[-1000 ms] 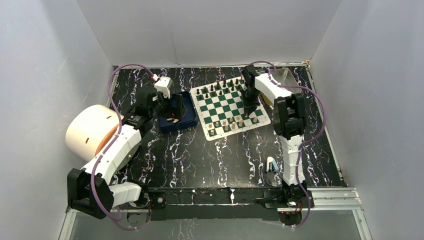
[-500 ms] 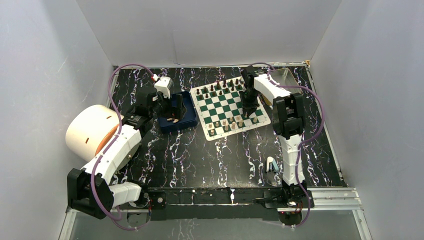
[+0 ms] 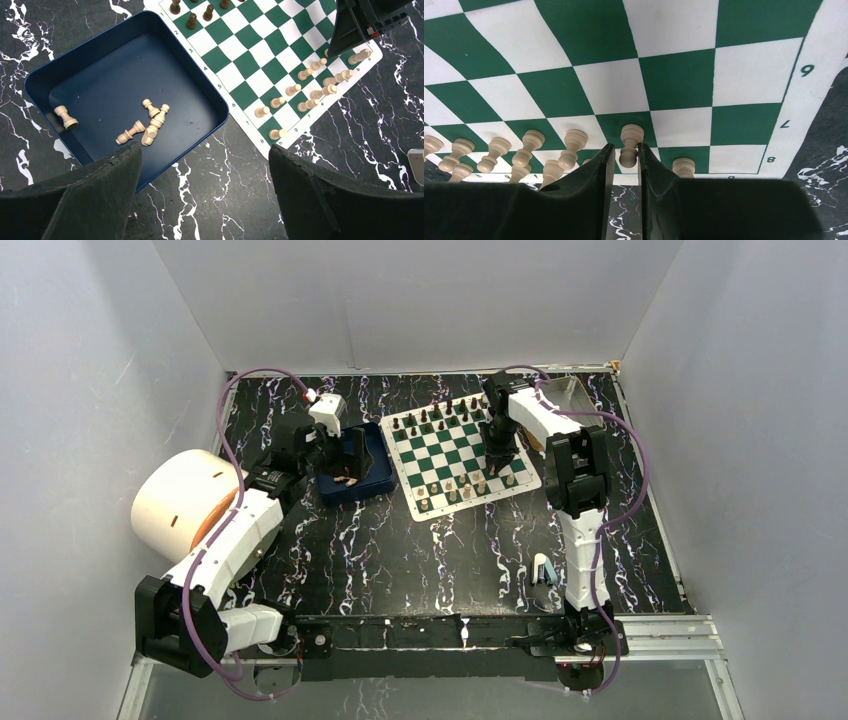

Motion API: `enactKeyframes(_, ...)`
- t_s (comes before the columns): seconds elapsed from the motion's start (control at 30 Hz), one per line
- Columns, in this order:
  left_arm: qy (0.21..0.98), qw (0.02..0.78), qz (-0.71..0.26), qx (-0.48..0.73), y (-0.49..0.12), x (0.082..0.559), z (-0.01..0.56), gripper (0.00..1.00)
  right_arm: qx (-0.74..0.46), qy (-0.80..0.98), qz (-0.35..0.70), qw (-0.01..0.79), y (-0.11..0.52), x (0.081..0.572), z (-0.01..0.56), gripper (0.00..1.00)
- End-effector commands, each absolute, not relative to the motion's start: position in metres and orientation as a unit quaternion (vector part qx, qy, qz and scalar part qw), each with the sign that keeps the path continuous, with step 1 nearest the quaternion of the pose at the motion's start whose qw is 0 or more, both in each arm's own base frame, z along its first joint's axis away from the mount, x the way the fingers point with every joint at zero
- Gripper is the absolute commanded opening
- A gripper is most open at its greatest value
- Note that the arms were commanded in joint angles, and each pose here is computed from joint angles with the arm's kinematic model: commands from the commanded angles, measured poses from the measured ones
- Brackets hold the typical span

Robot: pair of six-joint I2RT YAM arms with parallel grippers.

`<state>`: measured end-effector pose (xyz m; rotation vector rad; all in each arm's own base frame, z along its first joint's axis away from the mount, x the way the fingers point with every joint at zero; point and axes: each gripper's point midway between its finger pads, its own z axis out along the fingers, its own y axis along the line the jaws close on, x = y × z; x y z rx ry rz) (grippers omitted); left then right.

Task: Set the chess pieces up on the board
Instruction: Place the chess piece on the chessboard.

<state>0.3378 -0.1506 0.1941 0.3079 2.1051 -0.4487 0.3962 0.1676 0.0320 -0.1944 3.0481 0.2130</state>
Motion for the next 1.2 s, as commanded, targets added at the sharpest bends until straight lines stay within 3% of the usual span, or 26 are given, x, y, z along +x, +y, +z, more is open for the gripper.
enactKeyframes(0.0, 0.852, 0.473, -0.184, 0.131, -0.1533, 0.3391, 0.2008, 0.95, -0.065, 0.993, 0.088, 0.034, 0.1776, 0.3952, 0.0374, 0.32)
enactKeyframes(0.47, 0.852, 0.471, -0.19, 0.131, -0.156, 0.3388, 0.1998, 0.95, -0.068, 0.993, 0.096, 0.032, 0.1801, 0.3907, 0.0396, 0.33)
enactKeyframes(1.17, 0.852, 0.469, -0.191, 0.131, -0.1568, 0.3391, 0.1984, 0.95, -0.069, 0.993, 0.086, 0.04, 0.177, 0.3922, 0.0447, 0.25)
